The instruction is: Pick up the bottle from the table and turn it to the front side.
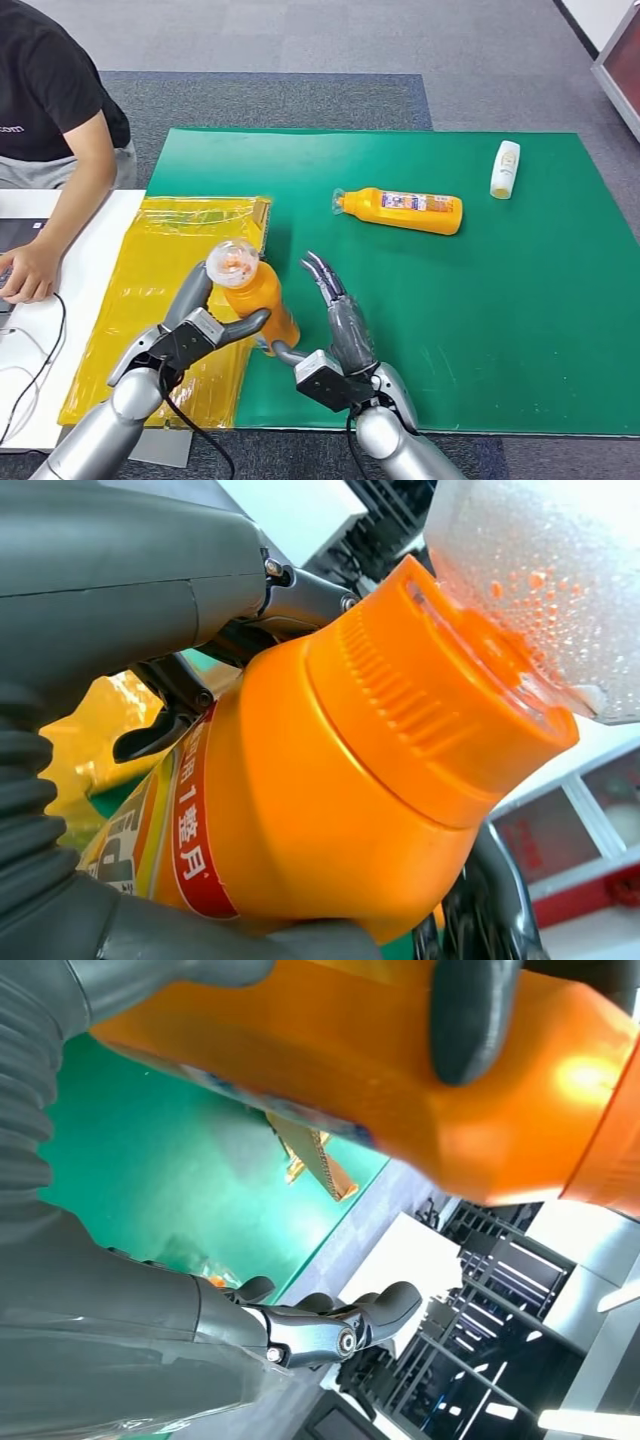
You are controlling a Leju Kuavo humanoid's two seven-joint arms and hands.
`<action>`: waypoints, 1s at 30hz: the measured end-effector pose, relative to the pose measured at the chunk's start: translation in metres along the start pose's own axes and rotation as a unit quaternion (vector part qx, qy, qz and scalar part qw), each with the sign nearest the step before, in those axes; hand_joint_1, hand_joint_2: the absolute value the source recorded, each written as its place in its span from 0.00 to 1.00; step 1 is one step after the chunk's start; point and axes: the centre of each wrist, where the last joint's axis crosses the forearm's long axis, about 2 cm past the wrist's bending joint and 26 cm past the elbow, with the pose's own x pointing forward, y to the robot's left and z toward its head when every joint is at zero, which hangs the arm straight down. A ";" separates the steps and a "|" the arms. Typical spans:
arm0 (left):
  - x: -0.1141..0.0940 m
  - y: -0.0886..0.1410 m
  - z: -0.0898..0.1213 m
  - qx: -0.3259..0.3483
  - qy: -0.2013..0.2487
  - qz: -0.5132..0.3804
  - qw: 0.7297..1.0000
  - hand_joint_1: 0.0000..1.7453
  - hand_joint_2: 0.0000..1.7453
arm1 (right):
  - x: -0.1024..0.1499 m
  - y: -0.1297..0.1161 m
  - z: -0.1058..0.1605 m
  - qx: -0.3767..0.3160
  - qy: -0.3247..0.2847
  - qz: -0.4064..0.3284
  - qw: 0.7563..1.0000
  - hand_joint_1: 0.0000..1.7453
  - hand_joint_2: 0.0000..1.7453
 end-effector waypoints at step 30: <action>-0.029 0.124 0.009 -0.153 0.071 -0.227 0.959 1.00 1.00 | -0.002 0.003 0.003 0.013 0.011 -0.002 1.000 0.00 1.00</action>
